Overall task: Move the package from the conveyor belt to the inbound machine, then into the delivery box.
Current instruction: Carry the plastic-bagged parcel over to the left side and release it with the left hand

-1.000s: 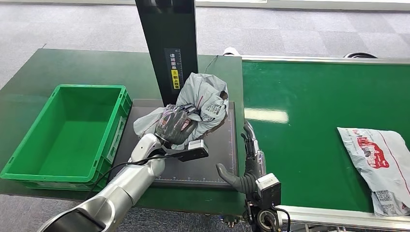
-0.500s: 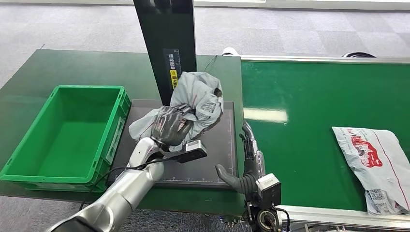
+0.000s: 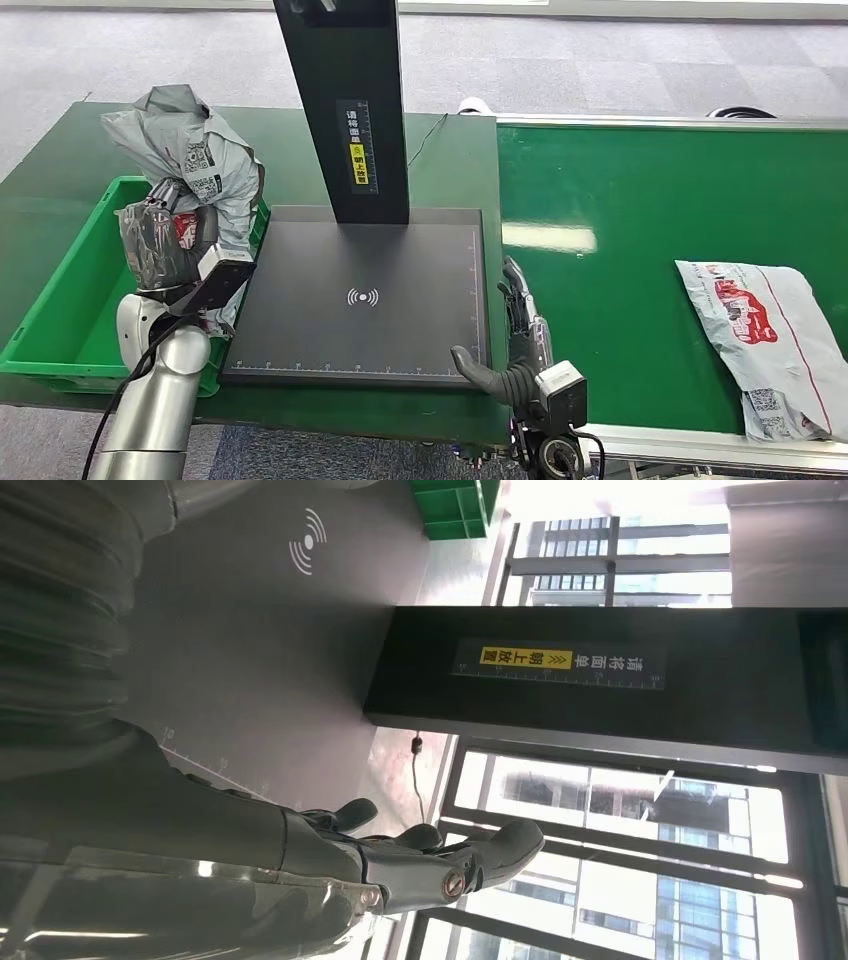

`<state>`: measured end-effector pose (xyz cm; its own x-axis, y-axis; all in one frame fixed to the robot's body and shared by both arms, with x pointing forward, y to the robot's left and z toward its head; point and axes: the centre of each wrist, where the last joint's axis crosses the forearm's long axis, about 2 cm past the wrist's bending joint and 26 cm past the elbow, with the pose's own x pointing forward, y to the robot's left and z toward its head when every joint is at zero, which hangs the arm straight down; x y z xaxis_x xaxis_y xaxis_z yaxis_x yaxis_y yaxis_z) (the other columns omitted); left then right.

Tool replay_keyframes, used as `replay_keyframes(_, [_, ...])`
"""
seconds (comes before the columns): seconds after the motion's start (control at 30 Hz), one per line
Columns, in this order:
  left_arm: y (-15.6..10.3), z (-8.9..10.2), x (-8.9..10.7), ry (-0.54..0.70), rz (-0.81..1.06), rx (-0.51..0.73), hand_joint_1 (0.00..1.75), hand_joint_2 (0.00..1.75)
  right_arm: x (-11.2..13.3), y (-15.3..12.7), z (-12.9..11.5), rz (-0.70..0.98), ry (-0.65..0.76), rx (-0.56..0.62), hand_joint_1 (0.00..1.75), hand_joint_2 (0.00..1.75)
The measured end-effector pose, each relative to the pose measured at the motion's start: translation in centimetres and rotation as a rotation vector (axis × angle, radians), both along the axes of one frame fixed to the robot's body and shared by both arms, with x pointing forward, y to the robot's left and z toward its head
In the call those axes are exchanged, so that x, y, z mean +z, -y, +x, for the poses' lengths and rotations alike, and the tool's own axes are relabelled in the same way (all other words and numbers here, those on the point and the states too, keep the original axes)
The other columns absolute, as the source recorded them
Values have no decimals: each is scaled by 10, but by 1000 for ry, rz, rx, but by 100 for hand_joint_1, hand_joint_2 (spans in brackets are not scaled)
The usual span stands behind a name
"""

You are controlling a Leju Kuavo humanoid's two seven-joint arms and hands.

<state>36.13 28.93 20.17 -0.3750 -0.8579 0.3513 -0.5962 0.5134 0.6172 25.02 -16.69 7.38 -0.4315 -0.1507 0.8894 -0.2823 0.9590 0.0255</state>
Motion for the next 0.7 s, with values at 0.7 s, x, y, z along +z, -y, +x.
replay_keyframes(0.7, [-42, 24, 16, -41, 17, 159, 175, 175, 0, 2, 2, 6, -2, -5, 0, 175])
